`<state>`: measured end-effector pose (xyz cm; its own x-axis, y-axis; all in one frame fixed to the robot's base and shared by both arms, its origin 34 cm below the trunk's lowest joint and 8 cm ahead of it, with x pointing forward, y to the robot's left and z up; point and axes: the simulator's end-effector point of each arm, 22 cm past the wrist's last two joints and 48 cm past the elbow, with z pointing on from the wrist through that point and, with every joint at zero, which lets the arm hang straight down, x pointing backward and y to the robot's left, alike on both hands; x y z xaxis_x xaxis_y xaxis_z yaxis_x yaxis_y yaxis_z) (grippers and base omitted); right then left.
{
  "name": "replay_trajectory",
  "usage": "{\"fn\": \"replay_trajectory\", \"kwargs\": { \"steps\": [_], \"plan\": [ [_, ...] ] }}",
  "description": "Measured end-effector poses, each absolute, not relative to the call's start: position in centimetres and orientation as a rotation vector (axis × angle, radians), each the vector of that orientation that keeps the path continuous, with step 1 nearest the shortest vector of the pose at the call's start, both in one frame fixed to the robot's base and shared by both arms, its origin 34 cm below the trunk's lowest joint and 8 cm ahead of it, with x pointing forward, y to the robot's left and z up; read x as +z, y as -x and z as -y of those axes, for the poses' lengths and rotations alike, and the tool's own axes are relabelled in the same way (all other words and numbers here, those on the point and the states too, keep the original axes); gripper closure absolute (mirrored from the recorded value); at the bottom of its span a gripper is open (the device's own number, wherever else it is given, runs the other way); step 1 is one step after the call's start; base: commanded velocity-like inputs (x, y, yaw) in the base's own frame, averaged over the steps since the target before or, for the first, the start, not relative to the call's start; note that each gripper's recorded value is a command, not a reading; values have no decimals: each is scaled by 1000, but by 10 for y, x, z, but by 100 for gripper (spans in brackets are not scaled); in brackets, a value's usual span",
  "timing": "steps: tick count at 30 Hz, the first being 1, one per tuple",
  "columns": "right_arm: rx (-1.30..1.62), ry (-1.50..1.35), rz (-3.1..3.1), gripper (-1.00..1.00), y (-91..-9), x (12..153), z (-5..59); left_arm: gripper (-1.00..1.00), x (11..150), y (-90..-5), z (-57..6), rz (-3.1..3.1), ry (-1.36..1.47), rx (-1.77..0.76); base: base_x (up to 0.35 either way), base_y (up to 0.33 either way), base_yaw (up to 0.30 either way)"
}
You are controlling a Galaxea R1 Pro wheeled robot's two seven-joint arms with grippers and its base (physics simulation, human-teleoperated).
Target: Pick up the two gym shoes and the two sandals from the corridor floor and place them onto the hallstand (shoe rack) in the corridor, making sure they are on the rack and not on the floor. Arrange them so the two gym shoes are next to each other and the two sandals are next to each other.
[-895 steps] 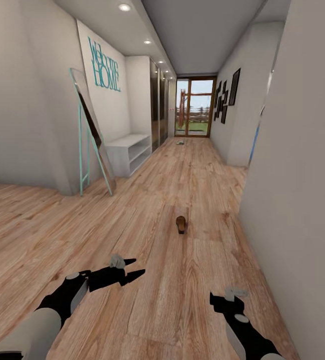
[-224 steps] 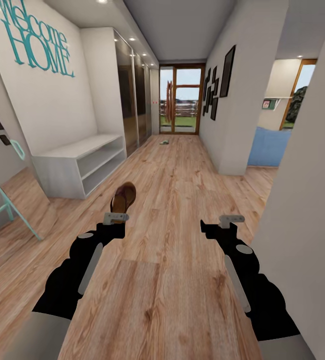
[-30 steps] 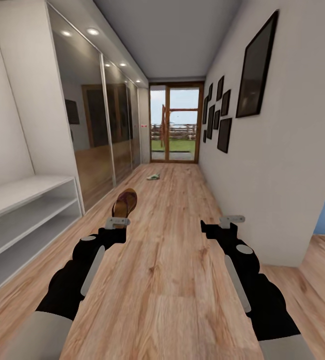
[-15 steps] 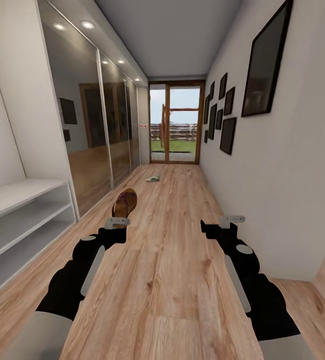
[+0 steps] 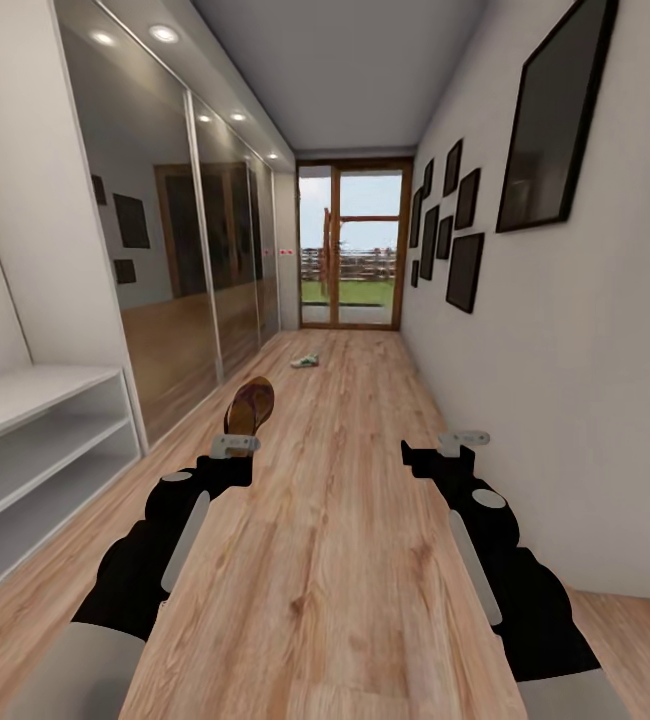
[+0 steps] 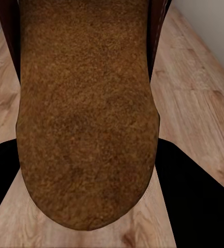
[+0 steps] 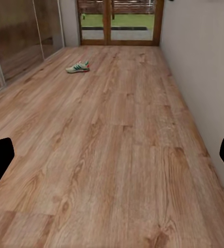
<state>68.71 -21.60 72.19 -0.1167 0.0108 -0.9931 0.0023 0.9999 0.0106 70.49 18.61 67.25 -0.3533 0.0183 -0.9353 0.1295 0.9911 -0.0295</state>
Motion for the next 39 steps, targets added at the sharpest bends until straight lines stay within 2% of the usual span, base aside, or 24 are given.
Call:
{"fn": "replay_trajectory", "kwargs": {
  "steps": [39],
  "plan": [
    [9, -10, -1672, -100, -684, 732, 216, 100, 682, -702, -185, -1915, -107, -115, 346, 0, 0]
  ]
}}
